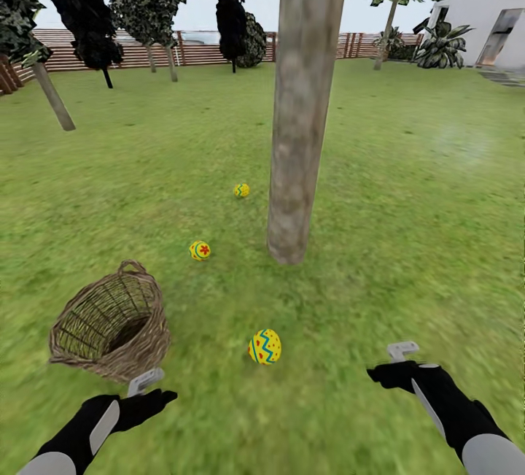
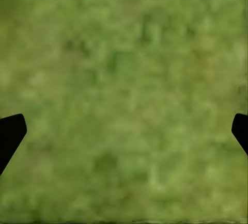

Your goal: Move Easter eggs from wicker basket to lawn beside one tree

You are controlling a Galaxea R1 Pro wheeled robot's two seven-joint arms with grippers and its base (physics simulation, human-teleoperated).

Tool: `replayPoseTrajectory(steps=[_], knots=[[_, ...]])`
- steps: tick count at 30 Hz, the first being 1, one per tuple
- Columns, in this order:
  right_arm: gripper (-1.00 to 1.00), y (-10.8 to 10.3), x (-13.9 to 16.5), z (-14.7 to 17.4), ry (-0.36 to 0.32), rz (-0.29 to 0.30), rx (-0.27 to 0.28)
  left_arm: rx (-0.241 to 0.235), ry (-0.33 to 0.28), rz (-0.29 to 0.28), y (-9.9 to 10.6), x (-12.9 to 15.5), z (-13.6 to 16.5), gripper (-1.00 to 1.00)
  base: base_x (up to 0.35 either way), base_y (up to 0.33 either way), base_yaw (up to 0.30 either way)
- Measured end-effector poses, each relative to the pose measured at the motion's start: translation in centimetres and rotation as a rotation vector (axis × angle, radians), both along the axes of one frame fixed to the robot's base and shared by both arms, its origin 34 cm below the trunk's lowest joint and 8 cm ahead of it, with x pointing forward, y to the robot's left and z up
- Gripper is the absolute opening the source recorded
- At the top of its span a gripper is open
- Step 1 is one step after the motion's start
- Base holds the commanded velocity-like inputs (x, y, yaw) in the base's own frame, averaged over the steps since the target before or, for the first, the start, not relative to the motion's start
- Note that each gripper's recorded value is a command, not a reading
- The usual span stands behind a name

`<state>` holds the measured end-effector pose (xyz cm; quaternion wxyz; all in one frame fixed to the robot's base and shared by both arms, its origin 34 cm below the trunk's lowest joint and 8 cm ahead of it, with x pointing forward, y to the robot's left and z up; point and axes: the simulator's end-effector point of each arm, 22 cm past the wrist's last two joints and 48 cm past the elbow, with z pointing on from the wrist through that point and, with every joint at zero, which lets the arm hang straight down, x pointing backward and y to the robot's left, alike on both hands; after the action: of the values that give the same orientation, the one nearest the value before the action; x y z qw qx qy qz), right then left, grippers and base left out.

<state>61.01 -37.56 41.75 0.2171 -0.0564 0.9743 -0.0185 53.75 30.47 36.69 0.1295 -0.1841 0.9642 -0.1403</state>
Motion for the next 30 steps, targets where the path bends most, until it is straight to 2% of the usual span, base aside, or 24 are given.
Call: replayPoseTrajectory(steps=[5,11,15,21,25,30], knots=[[1.0,-0.1,-0.4,0.6,0.015,-0.004,0.002,-0.002,0.001,0.001,-0.2,0.2,1.0,1.0,-0.016,0.001,0.0],[1.0,1.5,-2.5,-0.2,0.075,-0.01,0.027,-0.007,0.0,-0.002,-0.6,0.3,2.2,1.0,-0.001,0.0,0.0],[1.0,1.3,-3.5,-0.2,0.103,-0.018,0.029,-0.004,0.005,-0.002,-0.6,0.3,2.9,1.0,0.0,0.0,0.0],[1.0,-0.4,-4.8,0.5,0.145,-0.052,0.027,-0.012,0.038,-0.003,-1.0,-0.8,3.4,1.0,0.0,0.0,0.0],[1.0,-0.3,-5.6,1.1,0.188,-0.069,0.033,-0.02,0.108,0.004,-1.1,-3.7,2.8,1.0,0.0,0.0,0.0],[1.0,0.0,-5.5,2.0,0.189,-0.053,0.025,-0.021,0.112,0.008,-0.9,-3.8,3.7,1.0,0.0,0.0,0.0]])
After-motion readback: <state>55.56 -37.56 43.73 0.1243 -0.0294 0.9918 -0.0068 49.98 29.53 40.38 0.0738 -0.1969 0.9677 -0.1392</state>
